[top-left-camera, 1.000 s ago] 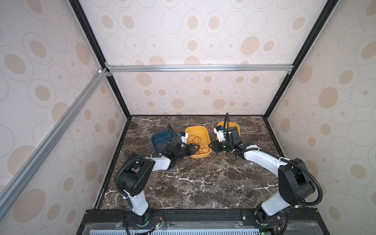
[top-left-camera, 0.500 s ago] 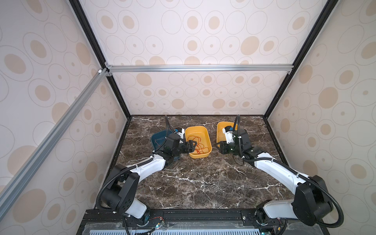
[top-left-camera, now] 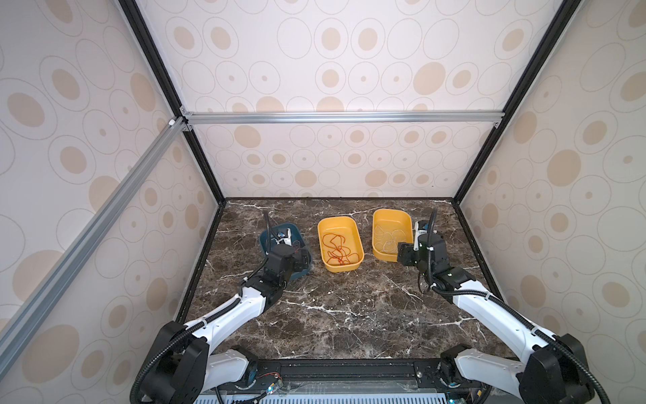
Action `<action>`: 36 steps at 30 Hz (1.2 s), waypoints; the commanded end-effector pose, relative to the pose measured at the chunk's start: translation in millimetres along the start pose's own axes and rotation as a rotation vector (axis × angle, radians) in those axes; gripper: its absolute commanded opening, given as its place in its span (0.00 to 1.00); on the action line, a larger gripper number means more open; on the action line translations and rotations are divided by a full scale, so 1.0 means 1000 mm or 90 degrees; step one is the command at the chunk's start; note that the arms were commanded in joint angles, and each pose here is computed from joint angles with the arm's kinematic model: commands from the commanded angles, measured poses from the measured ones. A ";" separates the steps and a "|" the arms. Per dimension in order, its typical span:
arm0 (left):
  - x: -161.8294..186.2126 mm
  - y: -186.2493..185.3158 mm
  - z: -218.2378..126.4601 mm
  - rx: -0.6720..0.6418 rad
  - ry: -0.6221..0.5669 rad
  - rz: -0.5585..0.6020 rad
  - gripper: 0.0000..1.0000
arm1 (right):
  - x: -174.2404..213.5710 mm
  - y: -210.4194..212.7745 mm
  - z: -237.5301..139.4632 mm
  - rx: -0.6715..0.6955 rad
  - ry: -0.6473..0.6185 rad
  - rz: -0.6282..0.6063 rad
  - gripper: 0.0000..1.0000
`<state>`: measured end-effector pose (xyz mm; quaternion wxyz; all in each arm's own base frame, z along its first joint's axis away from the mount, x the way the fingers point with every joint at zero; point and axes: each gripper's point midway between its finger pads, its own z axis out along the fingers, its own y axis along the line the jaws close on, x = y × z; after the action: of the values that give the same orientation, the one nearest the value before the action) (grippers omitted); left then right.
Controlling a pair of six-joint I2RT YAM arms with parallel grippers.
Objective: Untangle the cables
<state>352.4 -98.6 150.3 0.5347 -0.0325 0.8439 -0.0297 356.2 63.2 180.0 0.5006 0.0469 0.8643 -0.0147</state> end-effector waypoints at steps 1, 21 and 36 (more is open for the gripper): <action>-0.033 0.043 -0.005 -0.101 -0.116 -0.017 0.93 | -0.003 -0.041 0.004 0.134 -0.039 -0.021 0.79; -0.014 0.124 0.003 -0.219 -0.269 0.082 0.93 | 0.038 -0.092 0.043 0.164 -0.127 -0.019 0.83; -0.003 0.131 0.024 -0.163 -0.231 0.056 0.99 | 0.057 -0.073 0.086 0.057 -0.079 -0.040 0.90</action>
<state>363.5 34.4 117.8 0.6516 -0.0709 0.7448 0.1253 385.2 -10.9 72.4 0.5345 0.0381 0.8397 -0.0880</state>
